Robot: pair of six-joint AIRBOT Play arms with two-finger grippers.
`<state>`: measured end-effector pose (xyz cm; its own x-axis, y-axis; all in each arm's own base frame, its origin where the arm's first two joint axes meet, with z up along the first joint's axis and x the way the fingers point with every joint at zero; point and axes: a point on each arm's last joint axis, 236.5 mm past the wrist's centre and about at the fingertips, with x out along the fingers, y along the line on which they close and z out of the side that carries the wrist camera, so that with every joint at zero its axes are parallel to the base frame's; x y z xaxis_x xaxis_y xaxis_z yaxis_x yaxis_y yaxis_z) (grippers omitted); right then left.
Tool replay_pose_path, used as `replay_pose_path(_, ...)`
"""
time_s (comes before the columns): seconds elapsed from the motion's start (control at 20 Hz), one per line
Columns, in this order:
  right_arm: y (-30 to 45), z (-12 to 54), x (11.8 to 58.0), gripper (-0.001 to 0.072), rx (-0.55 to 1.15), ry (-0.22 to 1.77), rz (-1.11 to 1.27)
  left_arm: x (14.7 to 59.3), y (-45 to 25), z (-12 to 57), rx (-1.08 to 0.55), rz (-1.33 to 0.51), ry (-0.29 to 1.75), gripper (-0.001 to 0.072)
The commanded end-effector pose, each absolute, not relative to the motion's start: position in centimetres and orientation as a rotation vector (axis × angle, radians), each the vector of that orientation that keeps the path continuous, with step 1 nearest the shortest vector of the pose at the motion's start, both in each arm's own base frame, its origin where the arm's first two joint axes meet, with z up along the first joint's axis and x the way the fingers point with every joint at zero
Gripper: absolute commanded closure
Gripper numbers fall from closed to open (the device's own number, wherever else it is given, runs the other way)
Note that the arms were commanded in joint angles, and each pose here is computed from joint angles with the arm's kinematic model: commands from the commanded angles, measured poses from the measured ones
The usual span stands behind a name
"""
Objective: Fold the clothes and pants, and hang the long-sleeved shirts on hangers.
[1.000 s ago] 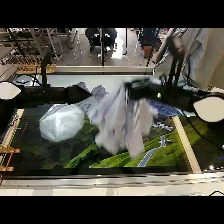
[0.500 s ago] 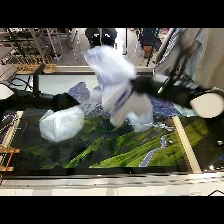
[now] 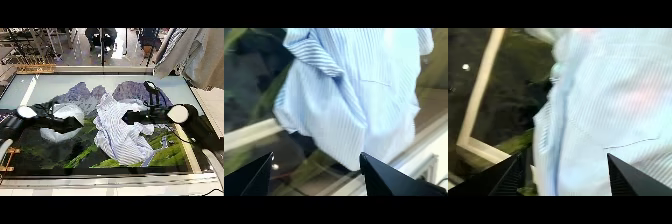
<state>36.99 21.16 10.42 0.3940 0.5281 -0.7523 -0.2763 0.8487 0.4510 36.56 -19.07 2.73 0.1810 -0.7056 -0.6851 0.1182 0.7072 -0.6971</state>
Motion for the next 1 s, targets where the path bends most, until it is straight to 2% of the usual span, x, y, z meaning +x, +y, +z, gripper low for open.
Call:
replay_pose_path(0.0,19.7,3.9,38.3,0.0120,0.220,1.248,0.454,36.8,-23.3,-1.1,-0.623,-0.625,1.299,0.0116)
replay_pose_path(0.05,19.8,1.8,38.0,0.0073,0.211,1.335,0.452,36.1,-24.5,-2.5,-0.611,-0.634,1.340,0.0116)
replay_pose_path(0.1,19.8,0.1,37.6,0.0057,0.204,1.402,0.449,35.3,-25.6,-4.0,-0.618,-0.643,1.390,0.0116)
replay_pose_path(0.35,18.0,-3.0,35.5,0.0069,0.205,1.584,0.429,33.9,-29.4,-6.2,-0.766,-0.664,1.493,0.0117)
replay_pose_path(0.5,16.8,-2.9,34.7,0.0098,0.221,1.637,0.413,34.2,-30.4,-6.8,-0.774,-0.653,1.476,0.0133)
replay_pose_path(0.55,17.0,-3.0,35.1,0.0153,0.238,1.624,0.401,34.8,-30.8,-7.1,-0.786,-0.634,1.453,0.0201)
replay_pose_path(0.65,18.4,-3.0,36.3,0.0216,0.276,1.566,0.408,35.6,-31.6,-7.4,-0.833,-0.605,1.426,0.0410)
replay_pose_path(0.7,19.2,-3.2,36.9,0.0278,0.304,1.548,0.407,35.9,-32.1,-7.5,-0.858,-0.598,1.418,0.0588)
replay_pose_path(0.75,20.0,-3.6,37.1,0.0375,0.330,1.545,0.400,36.0,-32.1,-7.6,-0.866,-0.590,1.414,0.0690)
replay_pose_path(0.8,20.7,-4.0,37.2,0.0460,0.362,1.556,0.397,36.0,-32.2,-7.5,-0.867,-0.593,1.414,0.0691)
replay_pose_path(0.9,22.3,-4.0,37.5,0.0680,0.416,1.546,0.431,36.7,-31.3,-6.2,-0.879,-0.599,1.387,0.0693)
replay_pose_path(0.95,23.1,-3.2,38.1,0.0683,0.441,1.515,0.458,37.7,-30.3,-4.8,-0.876,-0.615,1.338,0.0694)
